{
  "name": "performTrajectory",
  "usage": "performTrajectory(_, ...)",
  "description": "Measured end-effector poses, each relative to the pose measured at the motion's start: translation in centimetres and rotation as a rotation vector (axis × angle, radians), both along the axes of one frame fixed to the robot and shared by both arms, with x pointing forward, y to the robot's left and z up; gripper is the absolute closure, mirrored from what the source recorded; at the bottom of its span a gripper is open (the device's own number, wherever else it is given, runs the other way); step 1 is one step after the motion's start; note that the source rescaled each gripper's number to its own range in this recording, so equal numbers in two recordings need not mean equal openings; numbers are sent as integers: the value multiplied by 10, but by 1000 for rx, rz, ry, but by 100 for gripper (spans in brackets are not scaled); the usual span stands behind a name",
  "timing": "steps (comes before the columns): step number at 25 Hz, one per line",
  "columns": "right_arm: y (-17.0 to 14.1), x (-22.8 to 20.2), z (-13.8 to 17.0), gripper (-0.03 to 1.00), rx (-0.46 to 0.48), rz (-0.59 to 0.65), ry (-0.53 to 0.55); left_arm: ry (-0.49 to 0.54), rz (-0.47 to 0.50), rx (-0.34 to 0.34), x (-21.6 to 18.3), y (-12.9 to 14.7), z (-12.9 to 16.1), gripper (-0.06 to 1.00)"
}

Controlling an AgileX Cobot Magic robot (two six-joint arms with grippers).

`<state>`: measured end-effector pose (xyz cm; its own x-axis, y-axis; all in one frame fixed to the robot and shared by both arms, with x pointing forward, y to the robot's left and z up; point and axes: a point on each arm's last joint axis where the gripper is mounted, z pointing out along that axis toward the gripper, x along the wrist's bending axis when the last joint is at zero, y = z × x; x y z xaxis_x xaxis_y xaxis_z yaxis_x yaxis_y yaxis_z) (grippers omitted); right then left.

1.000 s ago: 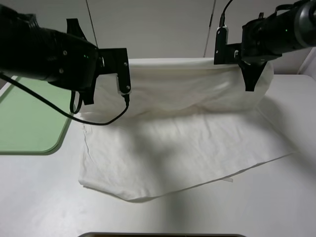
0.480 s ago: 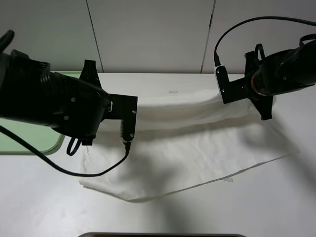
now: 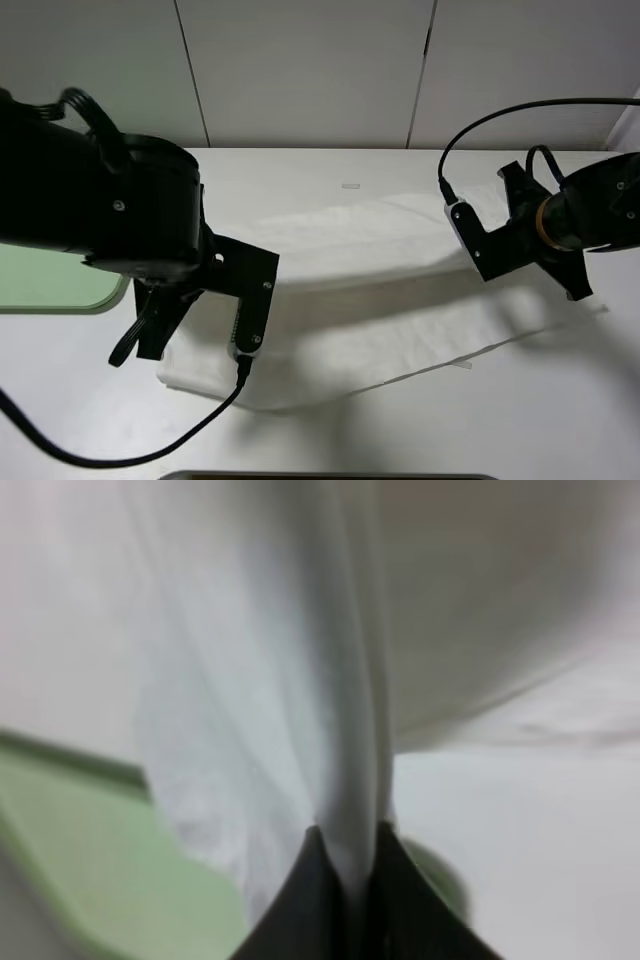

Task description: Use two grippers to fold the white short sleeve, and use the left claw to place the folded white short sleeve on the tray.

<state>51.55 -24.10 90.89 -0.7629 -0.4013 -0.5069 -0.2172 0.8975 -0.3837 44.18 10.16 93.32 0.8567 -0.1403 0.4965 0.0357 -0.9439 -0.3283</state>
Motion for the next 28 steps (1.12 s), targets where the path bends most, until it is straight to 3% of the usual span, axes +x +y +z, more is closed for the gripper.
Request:
performTrajectory(4,-4,-16,-6,97,-33,56,50,95,-29,-27,-9,0,5,94)
performTrajectory(5,-4,-19,-7,97,-31,63,60,168,-20,-48,-15,0,4,94)
performTrajectory(10,-5,-28,-13,95,4,33,105,307,-47,-63,-26,-2,-1,94)
performTrajectory(11,-5,-28,-14,92,14,24,110,428,-81,-60,-36,-3,-3,90)
performTrajectory(12,-5,-28,-14,92,14,24,110,452,-82,-58,-38,-2,-3,86)
performTrajectory(16,-4,-30,-14,72,50,-19,120,521,-72,-48,-44,-1,-3,59)
performTrajectory(17,-4,-31,-14,62,66,-38,121,521,-72,-48,-44,-1,-3,59)
performTrajectory(18,-4,-32,-13,33,93,-67,123,542,-75,-51,-46,-1,-3,46)
performTrajectory(19,-4,-33,-14,12,106,-87,128,572,-75,-58,-49,-2,-3,27)
performTrajectory(20,-5,-33,-14,2,109,-113,131,575,-76,-60,-49,-2,-4,25)
performTrajectory(25,-12,-35,-12,-2,56,-174,129,580,-72,-71,-50,-2,-1,8)
performTrajectory(28,-15,-37,2,-3,53,-200,77,491,-68,-85,-44,-1,14,6)
